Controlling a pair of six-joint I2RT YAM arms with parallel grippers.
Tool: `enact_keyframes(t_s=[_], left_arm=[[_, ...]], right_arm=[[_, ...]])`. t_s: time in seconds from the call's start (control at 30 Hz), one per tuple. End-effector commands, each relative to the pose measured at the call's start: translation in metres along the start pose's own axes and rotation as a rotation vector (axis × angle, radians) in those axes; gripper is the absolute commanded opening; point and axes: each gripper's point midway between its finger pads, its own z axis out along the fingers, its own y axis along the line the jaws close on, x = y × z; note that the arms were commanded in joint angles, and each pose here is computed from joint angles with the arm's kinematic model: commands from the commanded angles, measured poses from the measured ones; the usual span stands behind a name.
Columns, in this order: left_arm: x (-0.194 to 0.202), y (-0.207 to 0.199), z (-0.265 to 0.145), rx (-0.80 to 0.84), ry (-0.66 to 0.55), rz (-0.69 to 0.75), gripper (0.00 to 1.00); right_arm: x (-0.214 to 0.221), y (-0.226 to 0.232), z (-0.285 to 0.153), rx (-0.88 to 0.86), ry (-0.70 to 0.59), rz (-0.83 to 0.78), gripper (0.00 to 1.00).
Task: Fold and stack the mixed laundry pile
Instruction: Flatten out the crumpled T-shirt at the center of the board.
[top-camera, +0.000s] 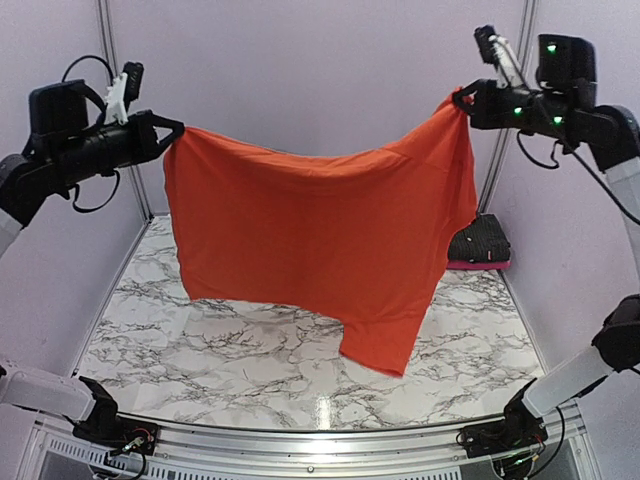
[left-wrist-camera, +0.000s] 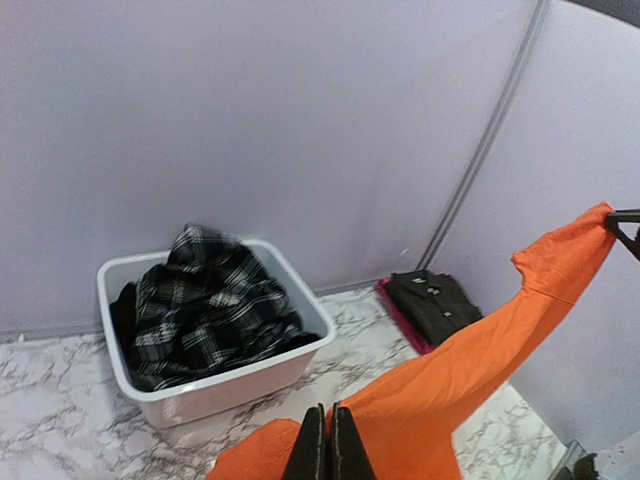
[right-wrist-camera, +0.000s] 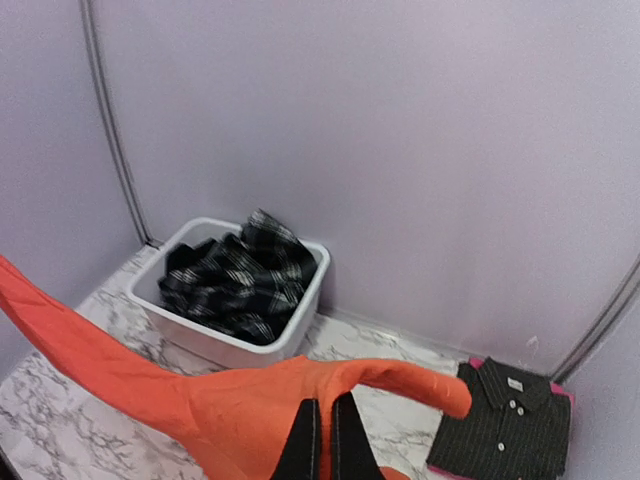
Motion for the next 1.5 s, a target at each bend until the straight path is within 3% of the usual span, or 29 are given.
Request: enact_keyframes(t_s=[0.0, 0.3, 0.5, 0.63, 0.77, 1.0, 1.03, 1.07, 1.1, 1.13, 1.17, 1.2, 1.23, 1.37, 1.47], left_arm=[[-0.034, -0.046, -0.055, 0.127, -0.078, 0.068, 0.00], [-0.087, -0.086, -0.137, 0.316, -0.231, 0.030, 0.00], [-0.106, -0.081, -0.139, 0.263, -0.267, 0.020, 0.00], [-0.094, -0.041, -0.103, 0.025, -0.231, 0.033, 0.00], [-0.053, 0.000, -0.047, -0.187, -0.121, 0.084, 0.00], [0.056, 0.095, 0.055, -0.412, 0.112, 0.075, 0.00], [0.078, 0.110, 0.070, -0.444, 0.157, 0.072, 0.09], [0.098, 0.126, 0.082, -0.490, 0.204, 0.064, 0.20], [0.117, 0.141, 0.093, -0.529, 0.253, 0.065, 0.35], [0.133, 0.155, 0.102, -0.576, 0.293, 0.063, 0.57], [0.143, 0.164, 0.108, -0.603, 0.319, 0.048, 0.85], [0.152, 0.167, 0.114, -0.603, 0.341, 0.042, 0.97], [0.158, 0.168, 0.118, -0.598, 0.358, 0.037, 0.99], [0.169, 0.161, 0.110, -0.564, 0.372, -0.012, 0.99], [0.193, 0.154, 0.100, -0.520, 0.424, -0.019, 0.99]], right_arm=[[-0.052, 0.023, -0.090, -0.108, -0.184, 0.040, 0.00], [-0.094, 0.037, -0.197, -0.294, -0.425, 0.101, 0.00], [-0.114, 0.038, -0.198, -0.300, -0.504, 0.107, 0.00], [-0.107, 0.009, -0.151, -0.070, -0.452, 0.081, 0.00], [-0.068, -0.018, -0.063, 0.155, -0.294, -0.022, 0.00], [0.037, -0.083, 0.099, 0.216, -0.012, -0.035, 0.00], [0.053, -0.089, 0.120, 0.219, 0.021, -0.041, 0.00], [0.070, -0.095, 0.143, 0.226, 0.066, -0.044, 0.11], [0.089, -0.100, 0.167, 0.220, 0.126, -0.042, 0.33], [0.103, -0.104, 0.187, 0.214, 0.184, -0.034, 0.51], [0.119, -0.110, 0.205, 0.232, 0.256, -0.020, 0.67], [0.142, -0.115, 0.224, 0.248, 0.338, -0.011, 0.82], [0.141, -0.116, 0.225, 0.256, 0.360, -0.001, 0.88], [0.145, -0.100, 0.200, 0.192, 0.349, 0.095, 0.90], [0.191, -0.067, 0.183, 0.043, 0.430, 0.188, 0.87]])
